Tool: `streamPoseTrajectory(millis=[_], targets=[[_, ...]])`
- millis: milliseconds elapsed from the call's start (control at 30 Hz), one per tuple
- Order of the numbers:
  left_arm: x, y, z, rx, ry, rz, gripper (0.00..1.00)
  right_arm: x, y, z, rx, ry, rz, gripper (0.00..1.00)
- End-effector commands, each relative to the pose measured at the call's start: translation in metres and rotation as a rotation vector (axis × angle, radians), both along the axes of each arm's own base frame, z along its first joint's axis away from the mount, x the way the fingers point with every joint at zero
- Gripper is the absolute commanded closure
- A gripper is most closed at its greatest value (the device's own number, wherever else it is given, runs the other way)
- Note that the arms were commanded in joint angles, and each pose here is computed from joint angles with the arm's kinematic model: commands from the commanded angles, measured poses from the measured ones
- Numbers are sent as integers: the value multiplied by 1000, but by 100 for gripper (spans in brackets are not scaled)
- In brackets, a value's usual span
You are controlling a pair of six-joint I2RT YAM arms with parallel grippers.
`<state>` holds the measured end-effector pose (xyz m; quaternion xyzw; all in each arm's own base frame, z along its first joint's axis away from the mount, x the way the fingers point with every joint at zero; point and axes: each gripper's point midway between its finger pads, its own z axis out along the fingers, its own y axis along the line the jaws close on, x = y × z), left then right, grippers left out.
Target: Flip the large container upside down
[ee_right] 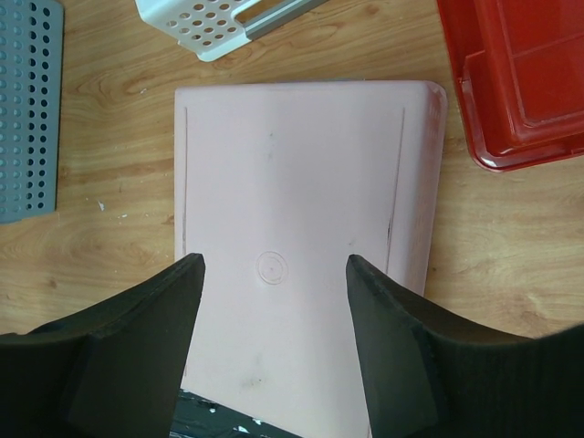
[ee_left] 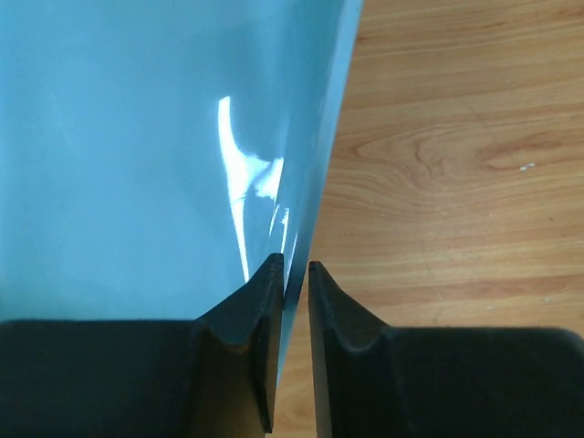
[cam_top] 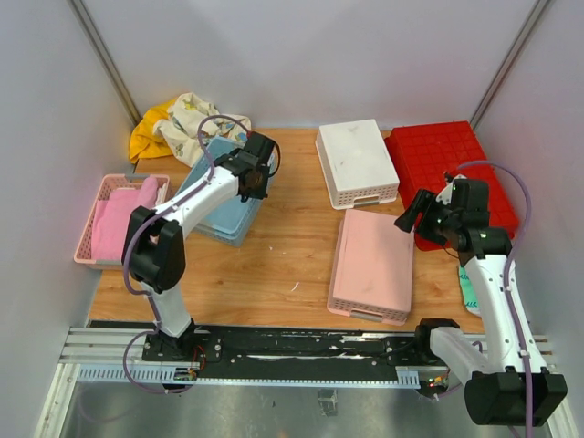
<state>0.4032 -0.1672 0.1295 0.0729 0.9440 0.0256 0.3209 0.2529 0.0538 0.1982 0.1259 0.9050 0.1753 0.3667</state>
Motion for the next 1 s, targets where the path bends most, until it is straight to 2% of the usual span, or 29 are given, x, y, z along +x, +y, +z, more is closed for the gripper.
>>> streamPoseTrajectory(millis=[0,33,67,233,467,600,733,967], targets=[[-11,-8,1,-69,9,-11,90,6,2,0,24,-9,5,35],[-15,-10,0,-84,19,-17,97,7,3,0,27,-10,6,35],[-21,-11,-1,-100,31,-24,99,7,4,0,30,-8,9,36],[-64,-18,-1,-179,90,-47,100,8,6,-1,38,-4,17,37],[-165,-45,-4,-275,228,-123,100,10,6,-5,35,-7,20,38],[-209,-64,-7,-355,298,-140,100,13,8,-5,42,-7,27,38],[-227,-82,12,-431,305,-166,100,13,9,-4,44,-12,34,38],[-222,-114,97,-613,226,-261,100,11,9,-3,40,-24,40,38]])
